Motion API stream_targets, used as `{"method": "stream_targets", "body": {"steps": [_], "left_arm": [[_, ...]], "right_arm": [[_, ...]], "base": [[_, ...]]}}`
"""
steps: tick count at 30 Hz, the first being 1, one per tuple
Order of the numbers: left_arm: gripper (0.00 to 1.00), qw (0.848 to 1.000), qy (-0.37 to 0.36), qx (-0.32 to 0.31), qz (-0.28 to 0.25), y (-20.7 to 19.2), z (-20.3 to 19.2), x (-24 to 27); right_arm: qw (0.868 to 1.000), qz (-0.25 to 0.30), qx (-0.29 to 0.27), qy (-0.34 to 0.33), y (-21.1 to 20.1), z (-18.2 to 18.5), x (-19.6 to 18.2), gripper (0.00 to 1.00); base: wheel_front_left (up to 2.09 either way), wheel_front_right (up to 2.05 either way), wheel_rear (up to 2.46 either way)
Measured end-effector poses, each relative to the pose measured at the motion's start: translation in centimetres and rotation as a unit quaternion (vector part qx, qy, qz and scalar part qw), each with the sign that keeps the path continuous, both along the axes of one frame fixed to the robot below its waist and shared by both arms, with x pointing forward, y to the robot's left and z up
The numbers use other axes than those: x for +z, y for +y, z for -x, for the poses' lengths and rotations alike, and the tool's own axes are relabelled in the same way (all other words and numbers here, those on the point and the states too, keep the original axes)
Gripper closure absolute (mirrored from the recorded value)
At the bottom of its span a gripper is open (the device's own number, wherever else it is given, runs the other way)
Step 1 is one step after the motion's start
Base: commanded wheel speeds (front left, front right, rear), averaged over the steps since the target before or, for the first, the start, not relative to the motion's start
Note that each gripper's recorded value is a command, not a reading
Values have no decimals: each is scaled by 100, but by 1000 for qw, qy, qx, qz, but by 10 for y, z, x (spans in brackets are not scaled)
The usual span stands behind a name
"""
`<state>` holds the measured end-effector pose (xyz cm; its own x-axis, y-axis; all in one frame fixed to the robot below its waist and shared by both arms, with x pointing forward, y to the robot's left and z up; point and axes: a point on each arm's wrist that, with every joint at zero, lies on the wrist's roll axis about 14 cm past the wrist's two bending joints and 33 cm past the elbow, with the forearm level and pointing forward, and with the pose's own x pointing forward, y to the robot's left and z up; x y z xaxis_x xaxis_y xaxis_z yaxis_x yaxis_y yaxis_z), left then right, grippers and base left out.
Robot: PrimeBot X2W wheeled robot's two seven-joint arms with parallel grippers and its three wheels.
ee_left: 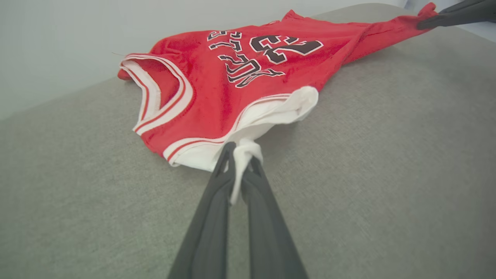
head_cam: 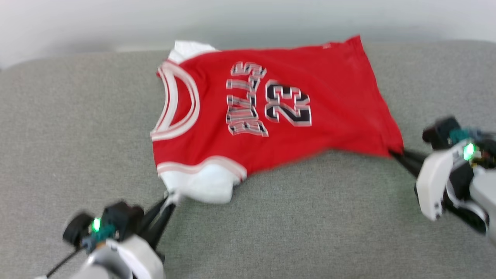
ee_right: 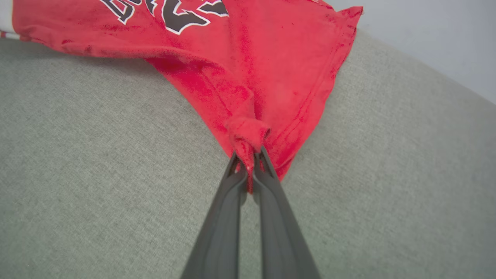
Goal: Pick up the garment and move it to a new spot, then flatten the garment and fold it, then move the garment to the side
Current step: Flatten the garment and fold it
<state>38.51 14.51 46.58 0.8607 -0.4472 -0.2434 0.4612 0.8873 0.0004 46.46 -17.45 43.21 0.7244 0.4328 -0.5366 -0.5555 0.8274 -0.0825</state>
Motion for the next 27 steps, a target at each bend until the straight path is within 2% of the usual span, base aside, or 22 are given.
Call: {"method": "stream_targets", "body": {"steps": [6,17,22,27], "left_arm": [[100,997,68,18,15,1,57,-22],[100,987,139,72,31,16,132,-42],[100,984,158,79,32,18,149,-48],[100,987,137,71,33,14,141,-40]], "right_arm": [[999,-13,-17,31,-15,48,-13,100],[996,-19,-22,79,-32,126,-31,100],[995,-29,-31,95,-34,140,-31,100],[994,-31,-29,97,-31,142,-30,100]], "base": [[0,0,0],[0,0,0],[0,0,0],[0,0,0]]}}
